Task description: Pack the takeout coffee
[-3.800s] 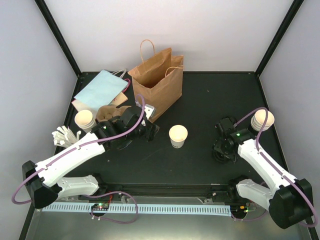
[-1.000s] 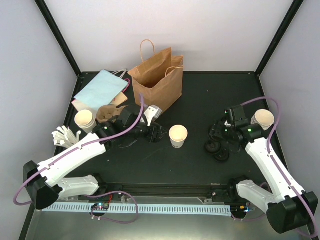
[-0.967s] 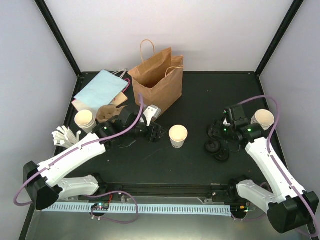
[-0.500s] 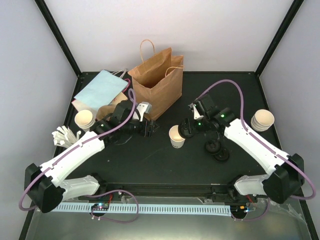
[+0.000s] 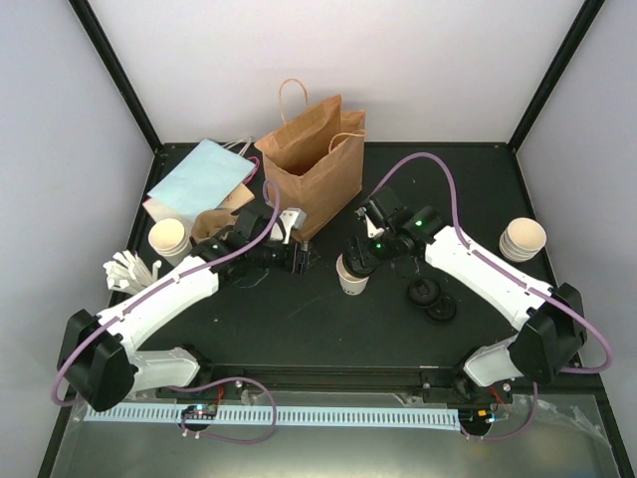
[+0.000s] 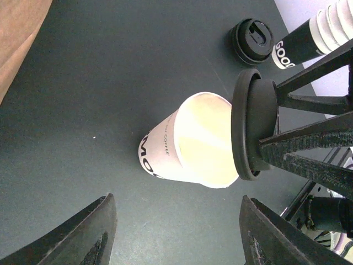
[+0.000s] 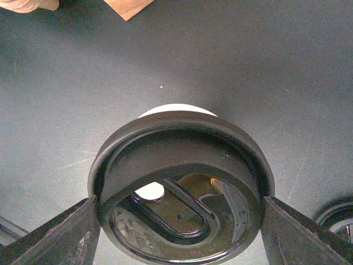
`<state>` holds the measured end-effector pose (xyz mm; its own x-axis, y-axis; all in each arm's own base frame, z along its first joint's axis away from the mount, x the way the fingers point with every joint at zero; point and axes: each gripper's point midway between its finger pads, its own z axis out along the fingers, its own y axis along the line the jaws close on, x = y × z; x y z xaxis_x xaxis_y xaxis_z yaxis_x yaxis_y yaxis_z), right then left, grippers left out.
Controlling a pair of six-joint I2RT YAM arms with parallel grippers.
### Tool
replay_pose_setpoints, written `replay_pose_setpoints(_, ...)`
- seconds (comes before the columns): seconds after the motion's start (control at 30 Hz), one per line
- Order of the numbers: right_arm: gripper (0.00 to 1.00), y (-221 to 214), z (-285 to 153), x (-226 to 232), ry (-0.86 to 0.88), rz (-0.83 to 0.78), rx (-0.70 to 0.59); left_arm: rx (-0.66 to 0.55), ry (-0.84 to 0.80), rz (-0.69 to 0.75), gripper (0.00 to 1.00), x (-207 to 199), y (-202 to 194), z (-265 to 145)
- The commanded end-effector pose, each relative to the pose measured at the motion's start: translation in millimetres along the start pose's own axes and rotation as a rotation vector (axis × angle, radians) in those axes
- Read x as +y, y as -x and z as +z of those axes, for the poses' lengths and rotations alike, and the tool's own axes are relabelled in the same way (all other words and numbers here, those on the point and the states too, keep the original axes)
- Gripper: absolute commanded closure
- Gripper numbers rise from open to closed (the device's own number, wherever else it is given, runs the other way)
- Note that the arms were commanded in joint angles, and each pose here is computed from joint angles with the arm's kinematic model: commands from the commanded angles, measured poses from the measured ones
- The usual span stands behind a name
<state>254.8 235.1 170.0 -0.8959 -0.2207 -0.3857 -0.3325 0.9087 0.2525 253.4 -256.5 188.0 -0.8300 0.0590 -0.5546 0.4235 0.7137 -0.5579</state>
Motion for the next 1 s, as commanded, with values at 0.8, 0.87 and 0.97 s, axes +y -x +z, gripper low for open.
replay_pose_setpoints(0.8,0.20,-5,6,6,-0.059,-0.033,0.040,0.065,-0.028,-0.030,0.41,17,-9,43)
replay_pose_setpoints(0.87,0.20,-4,7,6,-0.060,-0.038,0.039,0.073,-0.032,-0.031,0.41,18,-10,46)
replay_pose_setpoints(0.97,0.20,-3,9,7,-0.060,-0.042,0.043,0.085,-0.038,-0.033,0.42,18,-12,50)
